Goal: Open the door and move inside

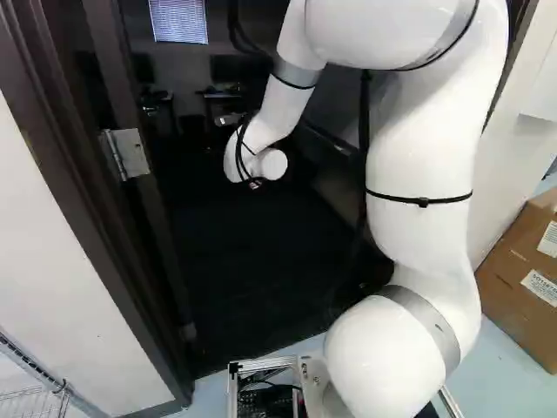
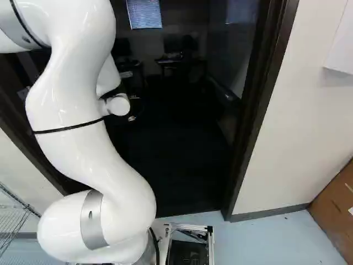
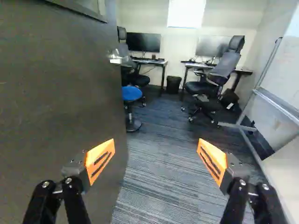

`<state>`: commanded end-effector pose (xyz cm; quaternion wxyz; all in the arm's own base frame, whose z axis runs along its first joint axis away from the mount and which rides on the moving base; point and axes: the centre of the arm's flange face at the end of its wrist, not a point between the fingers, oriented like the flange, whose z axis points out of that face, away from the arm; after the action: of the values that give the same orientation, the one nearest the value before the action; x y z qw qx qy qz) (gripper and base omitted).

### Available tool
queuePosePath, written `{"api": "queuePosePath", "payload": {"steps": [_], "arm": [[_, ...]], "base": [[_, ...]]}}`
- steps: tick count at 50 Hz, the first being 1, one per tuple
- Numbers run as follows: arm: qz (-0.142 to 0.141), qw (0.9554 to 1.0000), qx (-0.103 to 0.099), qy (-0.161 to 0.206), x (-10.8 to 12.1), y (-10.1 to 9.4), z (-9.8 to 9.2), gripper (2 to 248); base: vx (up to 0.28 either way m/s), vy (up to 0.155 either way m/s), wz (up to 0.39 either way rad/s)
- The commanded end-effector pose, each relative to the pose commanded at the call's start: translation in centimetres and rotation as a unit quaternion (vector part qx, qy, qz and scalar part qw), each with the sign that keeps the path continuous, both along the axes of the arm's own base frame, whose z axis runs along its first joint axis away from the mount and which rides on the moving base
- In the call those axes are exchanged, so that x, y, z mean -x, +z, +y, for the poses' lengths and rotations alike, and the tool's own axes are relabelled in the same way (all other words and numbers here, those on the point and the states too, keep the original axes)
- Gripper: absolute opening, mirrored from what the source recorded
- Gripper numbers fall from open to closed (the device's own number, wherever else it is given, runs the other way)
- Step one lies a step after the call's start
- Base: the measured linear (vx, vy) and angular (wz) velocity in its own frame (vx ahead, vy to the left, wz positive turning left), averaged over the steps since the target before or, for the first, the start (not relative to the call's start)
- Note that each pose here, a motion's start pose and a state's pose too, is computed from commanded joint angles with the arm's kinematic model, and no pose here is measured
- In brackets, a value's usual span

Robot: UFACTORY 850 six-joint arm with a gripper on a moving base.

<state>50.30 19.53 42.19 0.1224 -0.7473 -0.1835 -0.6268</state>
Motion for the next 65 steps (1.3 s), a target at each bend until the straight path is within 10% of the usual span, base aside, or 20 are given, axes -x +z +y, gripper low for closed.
{"api": "queuePosePath", "payload": {"steps": [65], "arm": [[0.021, 0.9909, -0.023, -0.131, 7.2, 0.5, -10.9, 247]], "base": [[0.000, 0.000, 0.000]]}}
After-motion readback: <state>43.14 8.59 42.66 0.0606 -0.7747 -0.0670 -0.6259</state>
